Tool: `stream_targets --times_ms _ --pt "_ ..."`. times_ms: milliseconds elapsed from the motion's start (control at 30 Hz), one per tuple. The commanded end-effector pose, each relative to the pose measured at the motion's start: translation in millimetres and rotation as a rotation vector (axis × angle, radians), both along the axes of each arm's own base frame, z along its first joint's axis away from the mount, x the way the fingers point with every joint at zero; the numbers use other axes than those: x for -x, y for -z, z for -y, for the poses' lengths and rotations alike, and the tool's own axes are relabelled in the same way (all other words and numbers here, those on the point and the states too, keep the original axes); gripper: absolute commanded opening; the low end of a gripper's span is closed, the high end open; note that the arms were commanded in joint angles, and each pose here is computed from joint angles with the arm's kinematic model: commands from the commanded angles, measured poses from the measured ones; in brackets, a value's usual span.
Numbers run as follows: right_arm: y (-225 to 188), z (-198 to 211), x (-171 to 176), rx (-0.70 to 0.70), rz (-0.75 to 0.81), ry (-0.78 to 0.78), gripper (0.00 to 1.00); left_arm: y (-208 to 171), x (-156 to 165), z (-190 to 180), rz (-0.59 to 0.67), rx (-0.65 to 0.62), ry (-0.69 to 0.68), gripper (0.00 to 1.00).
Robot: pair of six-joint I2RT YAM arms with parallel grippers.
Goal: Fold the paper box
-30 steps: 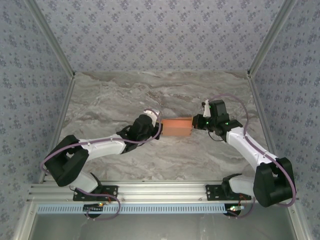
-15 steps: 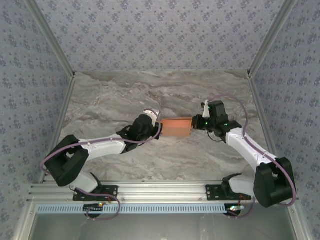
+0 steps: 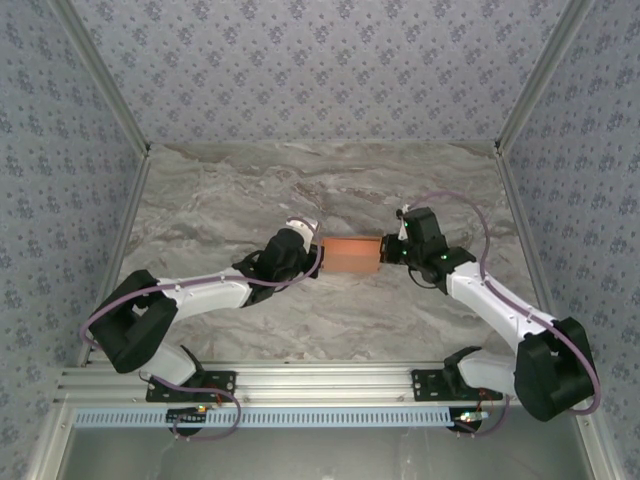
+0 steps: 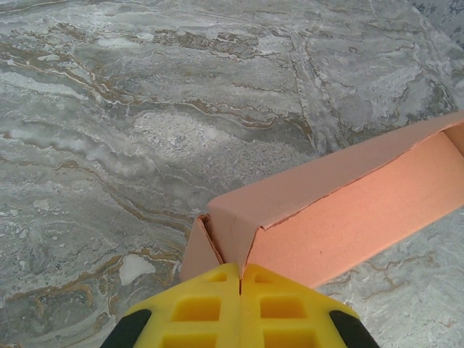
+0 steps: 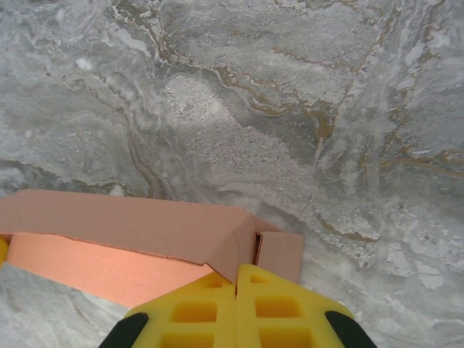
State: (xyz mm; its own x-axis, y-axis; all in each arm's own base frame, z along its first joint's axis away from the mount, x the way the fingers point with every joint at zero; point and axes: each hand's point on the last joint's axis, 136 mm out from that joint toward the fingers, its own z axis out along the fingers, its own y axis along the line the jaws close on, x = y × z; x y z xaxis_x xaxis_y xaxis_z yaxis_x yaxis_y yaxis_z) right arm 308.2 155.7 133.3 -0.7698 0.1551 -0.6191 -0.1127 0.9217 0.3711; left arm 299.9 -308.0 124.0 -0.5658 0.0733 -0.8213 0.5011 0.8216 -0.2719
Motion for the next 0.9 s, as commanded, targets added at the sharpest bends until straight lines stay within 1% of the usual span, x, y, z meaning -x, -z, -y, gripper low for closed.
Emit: stream_targets --times_ms 0,133,333,400,633,867 --pt "22.9 16.8 18.0 0.119 -0.058 0.029 0.06 30.8 9.8 -17.6 -0.076 -0.096 -0.017 0.00" --pt "26.6 15.4 22.4 0.116 -0.039 0.050 0.06 29.5 9.0 -17.2 -0.075 -0.088 -0.023 0.00" --pt "21.0 4.5 18.9 -0.002 -0.010 0.087 0.06 27.7 7.9 -14.0 -0.071 -0.086 -0.016 0.00" --pt "18.5 4.9 16.4 0.014 0.007 0.097 0.06 28.2 7.9 -13.3 -0.072 -0.087 -0.014 0.00" --pt "33.4 6.4 24.4 0.081 -0.009 0.090 0.06 25.5 8.6 -14.5 -0.061 -0.083 -0.016 0.00" --pt "27.1 8.5 23.3 0.130 0.036 0.087 0.06 21.8 6.5 -15.6 -0.046 -0.085 -0.023 0.00"
